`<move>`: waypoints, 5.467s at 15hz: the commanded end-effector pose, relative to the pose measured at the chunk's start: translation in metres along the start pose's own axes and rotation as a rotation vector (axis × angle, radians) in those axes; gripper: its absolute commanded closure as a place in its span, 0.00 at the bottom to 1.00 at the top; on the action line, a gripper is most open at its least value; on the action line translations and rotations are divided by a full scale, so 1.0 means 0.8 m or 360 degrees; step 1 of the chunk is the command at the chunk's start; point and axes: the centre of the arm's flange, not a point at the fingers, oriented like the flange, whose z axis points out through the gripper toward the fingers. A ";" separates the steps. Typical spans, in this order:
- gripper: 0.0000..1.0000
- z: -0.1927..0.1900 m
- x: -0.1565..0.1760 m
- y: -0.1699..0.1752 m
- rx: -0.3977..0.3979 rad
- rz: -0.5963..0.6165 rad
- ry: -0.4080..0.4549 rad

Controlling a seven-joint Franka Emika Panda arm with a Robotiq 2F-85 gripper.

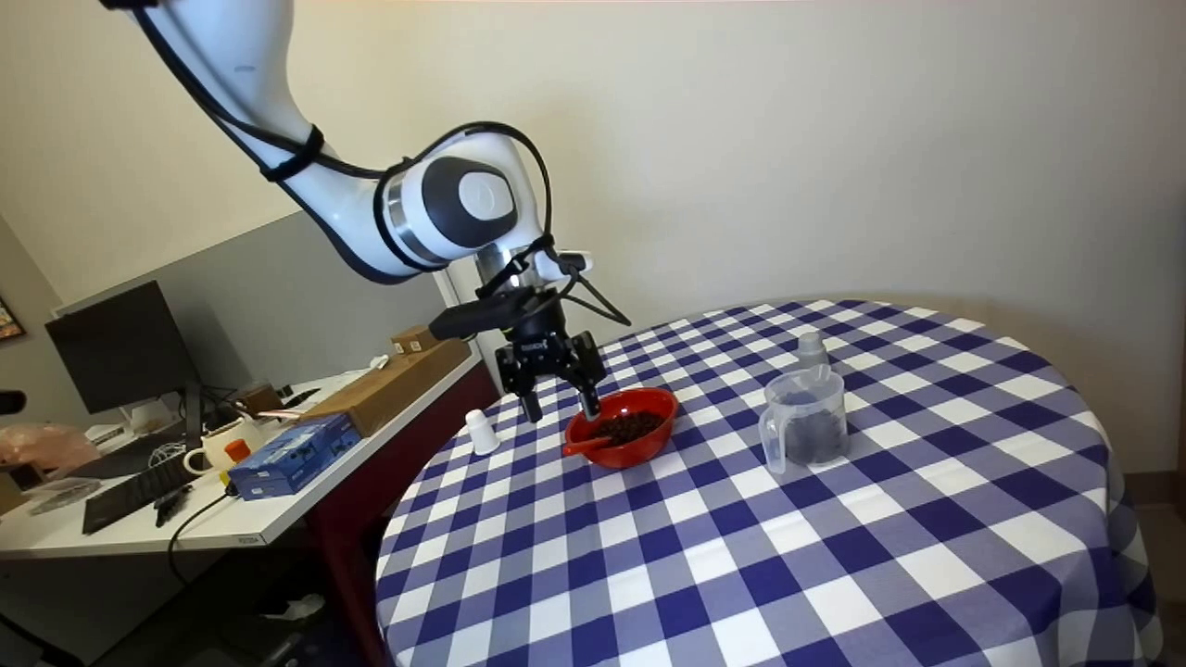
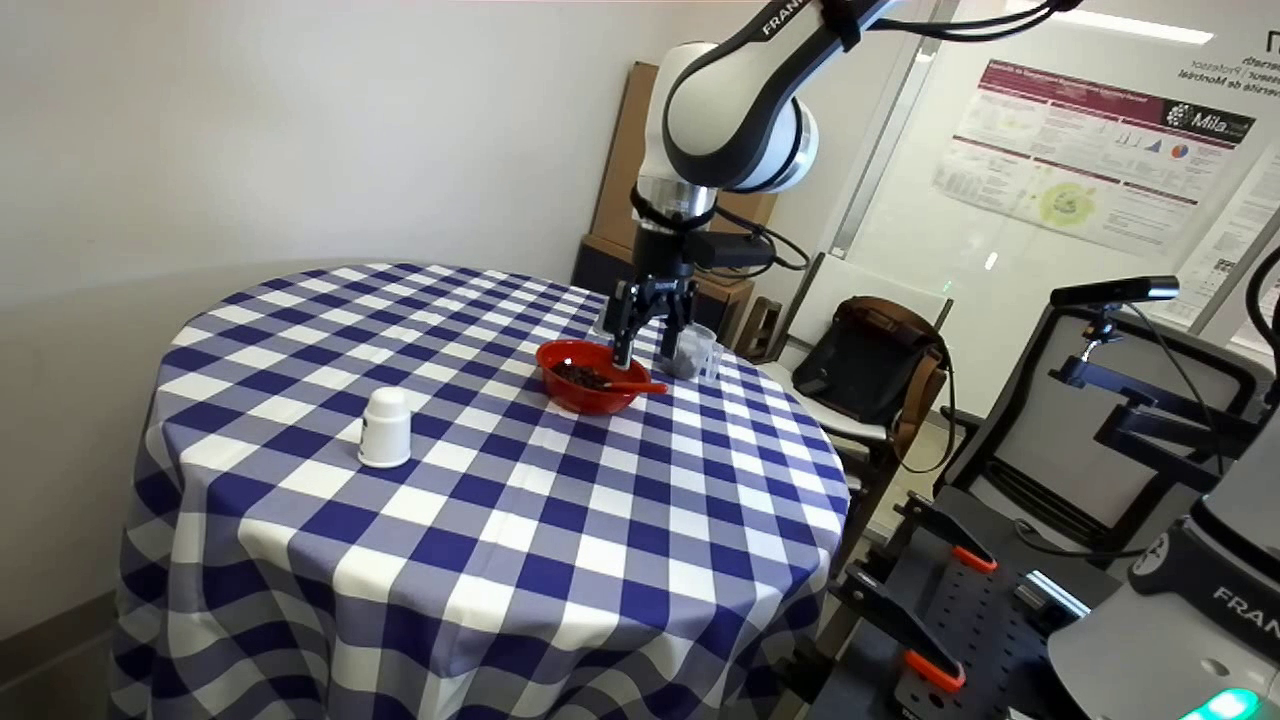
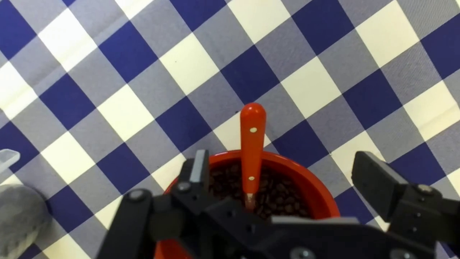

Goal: Scoop some contents of the red bowl with a spoon and put them in the jug

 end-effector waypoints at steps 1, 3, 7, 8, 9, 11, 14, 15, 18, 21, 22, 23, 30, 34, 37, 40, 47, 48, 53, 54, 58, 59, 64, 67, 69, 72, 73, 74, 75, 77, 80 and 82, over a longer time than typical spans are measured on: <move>0.00 0.013 0.013 -0.005 -0.0038 -0.0050 -0.0003; 0.00 0.020 0.013 -0.004 -0.0046 -0.0046 -0.0015; 0.00 0.031 0.012 0.006 -0.0062 -0.0029 -0.0043; 0.00 0.034 0.011 0.007 -0.0067 -0.0029 -0.0051; 0.00 0.037 0.010 0.009 -0.0073 -0.0028 -0.0058; 0.00 0.042 0.008 0.009 -0.0074 -0.0030 -0.0072; 0.00 0.047 0.006 0.004 -0.0078 -0.0047 -0.0086; 0.14 0.048 0.005 0.003 -0.0078 -0.0050 -0.0089; 0.40 0.048 0.005 0.000 -0.0081 -0.0055 -0.0088; 0.62 0.047 0.005 0.001 -0.0080 -0.0055 -0.0084; 0.69 0.046 0.005 0.002 -0.0078 -0.0053 -0.0083; 0.79 0.046 0.005 0.002 -0.0075 -0.0051 -0.0082; 0.89 0.044 0.005 0.006 -0.0068 -0.0040 -0.0079; 0.89 0.039 0.005 0.005 -0.0064 -0.0037 -0.0064; 0.89 0.025 0.007 0.003 -0.0055 -0.0039 -0.0031; 0.89 0.009 0.010 0.002 -0.0053 -0.0042 0.0003; 0.89 -0.015 0.008 0.002 -0.0046 -0.0046 0.0057; 0.89 -0.018 0.008 0.003 -0.0045 -0.0045 0.0064; 0.89 -0.034 0.005 0.011 -0.0041 -0.0027 0.0096; 0.89 -0.037 0.004 0.014 -0.0042 -0.0024 0.0102; 0.89 -0.044 0.000 0.020 -0.0045 -0.0014 0.0117; 0.89 -0.045 -0.002 0.020 -0.0047 -0.0016 0.0117; 0.89 -0.039 -0.011 0.013 -0.0048 -0.0037 0.0098; 0.89 -0.031 -0.018 0.008 -0.0043 -0.0045 0.0074; 0.89 -0.023 -0.023 0.006 -0.0041 -0.0049 0.0052; 0.89 -0.012 -0.027 0.007 0.0041 -0.0041 -0.0004; 0.89 -0.010 -0.028 0.007 0.0044 -0.0037 -0.0009; 0.89 -0.009 -0.030 0.008 0.0035 -0.0038 -0.0008; 0.89 -0.008 -0.030 0.008 0.0011 -0.0042 -0.0004; 0.89 -0.009 -0.029 0.009 0.0014 -0.0042 -0.0005; 0.89 -0.010 -0.028 0.009 -0.0036 -0.0043 0.0005; 0.89 -0.010 -0.028 0.010 -0.0070 -0.0068 0.0007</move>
